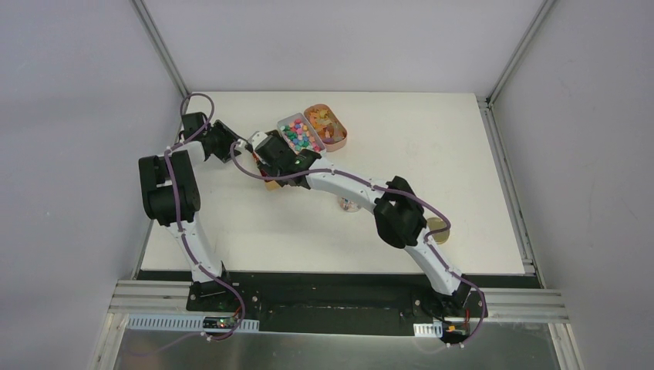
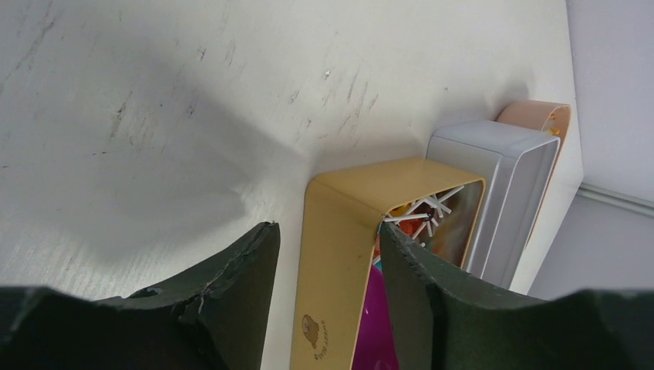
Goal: Pack the candies
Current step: Scoop the fake candies from the storage box.
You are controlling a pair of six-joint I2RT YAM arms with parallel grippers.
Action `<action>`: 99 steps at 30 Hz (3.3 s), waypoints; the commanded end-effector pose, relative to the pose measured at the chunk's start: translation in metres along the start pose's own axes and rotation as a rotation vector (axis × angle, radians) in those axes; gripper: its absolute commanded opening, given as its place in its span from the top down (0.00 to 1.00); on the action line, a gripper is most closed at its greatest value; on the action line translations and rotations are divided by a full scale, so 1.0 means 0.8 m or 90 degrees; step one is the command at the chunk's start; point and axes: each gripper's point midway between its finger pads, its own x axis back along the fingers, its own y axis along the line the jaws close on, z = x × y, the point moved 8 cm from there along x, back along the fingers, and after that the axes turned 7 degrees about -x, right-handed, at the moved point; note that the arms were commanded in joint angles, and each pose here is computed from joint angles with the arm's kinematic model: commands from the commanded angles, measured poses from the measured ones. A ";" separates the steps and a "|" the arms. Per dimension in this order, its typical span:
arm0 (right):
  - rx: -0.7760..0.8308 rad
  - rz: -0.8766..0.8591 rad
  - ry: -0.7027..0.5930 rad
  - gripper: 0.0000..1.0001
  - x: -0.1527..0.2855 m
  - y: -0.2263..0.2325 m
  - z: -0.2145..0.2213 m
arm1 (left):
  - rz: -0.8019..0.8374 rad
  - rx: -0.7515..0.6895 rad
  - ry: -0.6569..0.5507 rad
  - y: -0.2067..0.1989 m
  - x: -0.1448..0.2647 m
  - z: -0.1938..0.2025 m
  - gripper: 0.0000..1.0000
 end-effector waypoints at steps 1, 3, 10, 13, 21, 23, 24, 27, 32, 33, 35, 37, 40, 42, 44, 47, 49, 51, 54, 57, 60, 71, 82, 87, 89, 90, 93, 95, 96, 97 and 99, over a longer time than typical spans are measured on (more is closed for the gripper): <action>-0.001 -0.004 -0.057 1.00 -0.006 0.003 -0.013 | 0.035 -0.004 -0.014 -0.013 -0.002 -0.012 0.49; -0.005 0.004 -0.067 1.00 -0.012 0.003 -0.011 | 0.034 -0.003 -0.012 -0.012 -0.002 -0.011 0.50; -0.011 0.024 -0.093 1.00 -0.025 0.003 -0.005 | 0.036 0.004 -0.013 -0.009 -0.004 -0.007 0.51; -0.014 0.032 -0.106 1.00 -0.029 0.002 -0.001 | 0.036 0.010 -0.013 -0.008 -0.004 -0.005 0.51; -0.015 0.027 -0.134 1.00 -0.035 0.002 0.012 | 0.032 0.025 -0.010 -0.003 -0.006 0.001 0.51; -0.016 0.023 -0.144 1.00 -0.036 0.002 0.013 | 0.031 0.027 -0.009 -0.002 -0.006 0.002 0.51; -0.019 0.023 -0.150 1.00 -0.036 0.002 0.011 | 0.030 0.029 -0.008 -0.002 -0.007 0.003 0.51; -0.028 0.020 -0.168 1.00 -0.037 0.000 0.010 | 0.029 0.031 -0.007 -0.001 -0.007 0.004 0.51; -0.043 0.021 -0.202 1.00 -0.034 -0.006 0.009 | 0.029 0.031 -0.010 -0.002 -0.006 0.001 0.50; -0.045 0.018 -0.208 1.00 -0.034 -0.006 0.011 | 0.029 0.030 -0.012 -0.002 -0.006 0.001 0.50; -0.050 0.019 -0.217 1.00 -0.034 -0.009 0.012 | 0.030 0.029 -0.015 -0.004 -0.005 -0.001 0.48; -0.053 0.022 -0.221 1.00 -0.035 -0.013 0.014 | 0.034 0.029 -0.019 -0.005 -0.003 -0.005 0.47; -0.056 0.025 -0.221 1.00 -0.039 -0.017 0.017 | 0.040 0.028 -0.021 -0.008 -0.001 -0.009 0.46; -0.057 0.027 -0.219 1.00 -0.043 -0.018 0.017 | 0.040 0.026 -0.023 -0.009 0.000 -0.010 0.46; -0.052 0.015 -0.217 1.00 -0.046 -0.015 0.014 | 0.038 0.027 -0.022 -0.008 -0.001 -0.009 0.46; -0.028 -0.001 -0.195 1.00 -0.053 -0.011 0.013 | 0.036 0.033 -0.012 -0.004 -0.004 -0.005 0.48; -0.023 0.001 -0.191 1.00 -0.057 -0.011 0.012 | 0.035 0.037 -0.009 -0.002 -0.005 -0.003 0.48; -0.018 0.002 -0.189 1.00 -0.061 -0.010 0.013 | 0.036 0.037 -0.007 -0.002 -0.005 -0.002 0.49; -0.014 0.003 -0.185 1.00 -0.063 -0.010 0.017 | 0.037 0.035 -0.009 -0.003 -0.004 -0.003 0.49; -0.027 0.004 -0.206 1.00 -0.063 -0.011 0.017 | 0.040 0.035 -0.009 -0.004 -0.004 -0.004 0.49; -0.044 -0.002 -0.233 1.00 -0.059 -0.011 0.017 | 0.047 0.031 -0.013 -0.008 -0.002 -0.009 0.48; -0.082 -0.002 -0.276 1.00 -0.054 -0.023 0.026 | 0.090 0.002 -0.045 -0.046 0.016 -0.042 0.38; -0.100 -0.011 -0.314 1.00 -0.041 -0.033 0.025 | 0.086 -0.020 -0.067 -0.058 0.046 -0.050 0.37; -0.103 -0.013 -0.330 1.00 -0.022 -0.039 0.018 | 0.073 -0.036 -0.077 -0.057 0.062 -0.040 0.41; -0.100 -0.012 -0.340 1.00 -0.009 -0.044 0.014 | 0.059 -0.041 -0.088 -0.054 0.070 -0.034 0.42; -0.097 -0.008 -0.344 1.00 -0.003 -0.046 0.012 | 0.052 -0.043 -0.090 -0.051 0.072 -0.031 0.43; -0.094 0.000 -0.354 1.00 0.014 -0.055 0.008 | 0.035 -0.038 -0.085 -0.040 0.074 -0.019 0.47; -0.093 0.007 -0.361 1.00 0.030 -0.062 0.005 | 0.031 -0.033 -0.075 -0.033 0.074 -0.009 0.50; -0.092 0.009 -0.363 1.00 0.037 -0.064 0.004 | 0.029 -0.031 -0.070 -0.031 0.073 -0.005 0.51; -0.090 0.009 -0.364 1.00 0.044 -0.067 0.005 | 0.026 -0.028 -0.065 -0.027 0.072 -0.001 0.53; -0.085 0.013 -0.367 1.00 0.060 -0.072 0.007 | 0.023 -0.019 -0.056 -0.022 0.071 0.006 0.56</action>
